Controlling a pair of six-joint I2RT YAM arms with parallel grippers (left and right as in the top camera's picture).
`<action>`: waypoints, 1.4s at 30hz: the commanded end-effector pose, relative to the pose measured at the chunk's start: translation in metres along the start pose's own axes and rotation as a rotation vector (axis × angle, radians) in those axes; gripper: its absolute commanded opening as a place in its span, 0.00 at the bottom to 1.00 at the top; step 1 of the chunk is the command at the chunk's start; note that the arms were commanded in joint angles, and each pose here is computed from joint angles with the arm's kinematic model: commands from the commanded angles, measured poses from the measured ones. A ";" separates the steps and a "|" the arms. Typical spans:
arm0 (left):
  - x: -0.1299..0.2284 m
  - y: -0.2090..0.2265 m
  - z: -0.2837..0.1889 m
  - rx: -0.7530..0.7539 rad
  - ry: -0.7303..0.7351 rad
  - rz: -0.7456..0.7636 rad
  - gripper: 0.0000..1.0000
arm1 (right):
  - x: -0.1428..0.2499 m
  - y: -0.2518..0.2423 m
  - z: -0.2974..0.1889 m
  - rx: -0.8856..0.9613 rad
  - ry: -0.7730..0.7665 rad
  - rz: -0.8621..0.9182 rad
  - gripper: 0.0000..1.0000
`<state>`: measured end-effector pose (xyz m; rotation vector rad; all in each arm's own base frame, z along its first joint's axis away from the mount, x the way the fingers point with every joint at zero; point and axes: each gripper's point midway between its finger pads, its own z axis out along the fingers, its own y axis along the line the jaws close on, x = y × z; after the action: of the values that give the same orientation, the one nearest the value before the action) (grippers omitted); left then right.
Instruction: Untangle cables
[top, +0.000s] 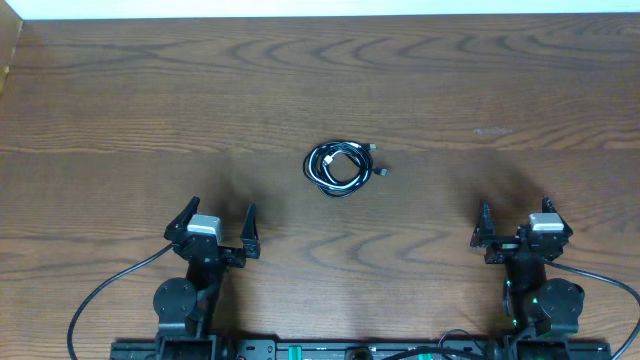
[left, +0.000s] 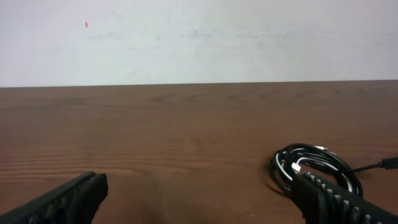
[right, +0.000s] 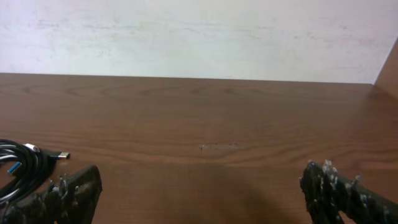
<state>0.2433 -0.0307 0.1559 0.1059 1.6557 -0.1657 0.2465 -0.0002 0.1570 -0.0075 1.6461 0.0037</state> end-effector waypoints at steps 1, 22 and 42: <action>0.016 -0.003 0.000 0.015 0.057 0.008 1.00 | 0.001 0.001 0.000 0.000 0.004 -0.001 0.99; 0.011 -0.003 0.001 0.020 0.035 0.008 1.00 | 0.001 0.005 0.000 -0.023 0.001 -0.001 0.99; -0.035 -0.004 0.008 0.019 0.082 0.004 1.00 | -0.047 0.011 -0.009 -0.062 -0.108 -0.007 0.99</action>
<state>0.2497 -0.0311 0.1691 0.1018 1.7482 -0.1728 0.2450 0.0052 0.1810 -0.0329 1.5810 0.0272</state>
